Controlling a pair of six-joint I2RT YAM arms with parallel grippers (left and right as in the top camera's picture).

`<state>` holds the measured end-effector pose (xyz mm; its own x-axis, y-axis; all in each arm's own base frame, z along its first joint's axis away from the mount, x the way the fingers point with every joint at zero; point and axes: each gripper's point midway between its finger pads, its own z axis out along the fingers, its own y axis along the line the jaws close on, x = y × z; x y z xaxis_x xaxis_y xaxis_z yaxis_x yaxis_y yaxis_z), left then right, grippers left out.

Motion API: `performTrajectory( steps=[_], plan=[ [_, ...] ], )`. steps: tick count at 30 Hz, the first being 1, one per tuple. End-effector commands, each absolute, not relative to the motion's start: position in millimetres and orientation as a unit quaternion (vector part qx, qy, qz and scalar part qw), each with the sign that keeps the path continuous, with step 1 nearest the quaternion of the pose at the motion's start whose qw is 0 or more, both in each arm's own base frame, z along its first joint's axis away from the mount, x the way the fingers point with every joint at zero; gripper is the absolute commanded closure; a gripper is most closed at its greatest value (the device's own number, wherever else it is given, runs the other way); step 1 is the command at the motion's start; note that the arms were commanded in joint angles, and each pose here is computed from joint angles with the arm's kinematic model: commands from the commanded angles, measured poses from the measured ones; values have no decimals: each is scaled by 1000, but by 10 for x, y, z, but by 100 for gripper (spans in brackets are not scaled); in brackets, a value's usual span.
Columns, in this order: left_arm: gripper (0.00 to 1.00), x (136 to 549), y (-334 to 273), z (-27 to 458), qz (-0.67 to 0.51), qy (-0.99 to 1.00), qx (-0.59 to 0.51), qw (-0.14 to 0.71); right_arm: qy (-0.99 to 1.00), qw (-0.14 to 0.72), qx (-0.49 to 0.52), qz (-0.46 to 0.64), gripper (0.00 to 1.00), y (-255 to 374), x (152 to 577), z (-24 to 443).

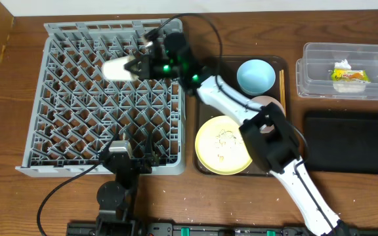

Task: Sort waste into correct bins and load items into the dishwasher
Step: 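Carry the paper cup left and set it upright in the dish rack, then return right gripper to the tray and grasp the light-blue bowl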

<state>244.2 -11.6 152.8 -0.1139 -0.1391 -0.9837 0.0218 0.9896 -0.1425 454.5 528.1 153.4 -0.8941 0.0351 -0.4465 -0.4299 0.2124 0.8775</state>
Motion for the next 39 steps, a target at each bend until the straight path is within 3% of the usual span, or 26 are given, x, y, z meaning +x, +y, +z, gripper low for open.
performTrajectory(
  steps=[1, 12, 17, 22, 28, 31, 34, 35, 39],
  plan=[
    [6, 2436, -105, 1361, -53, 759, -40, 647, 777, 180, -97, 595, 97, 5032, 4793, 1196],
    [6, 2436, -105, 1360, -53, 759, -40, 647, 791, 157, -77, 587, 98, 4835, 4886, 1136],
    [6, 2436, -105, 1361, -53, 759, -40, 647, 785, 183, -89, 584, 94, 4781, 4900, 1492],
    [6, 2436, -106, 1360, -53, 759, -40, 647, 825, 229, -73, 511, 92, 4546, 4957, 1733],
    [6, 2436, -105, 1361, -53, 759, -40, 647, 864, 302, -75, 396, 78, 4052, 4925, 2218],
    [6, 2436, -105, 1361, -53, 759, -40, 647, 872, 330, -80, 351, 64, 3854, 4882, 2417],
    [6, 2436, -106, 1361, -53, 759, -40, 647, 884, 349, -61, 306, 25, 3605, 4838, 2585],
    [6, 2436, -105, 1361, -53, 759, -40, 647, 888, 353, -52, 291, 3, 3516, 4830, 2615],
    [6, 2436, -105, 1361, -53, 759, -40, 647, 917, 354, 0, 184, 1, 2959, 4825, 2524]
  ],
)
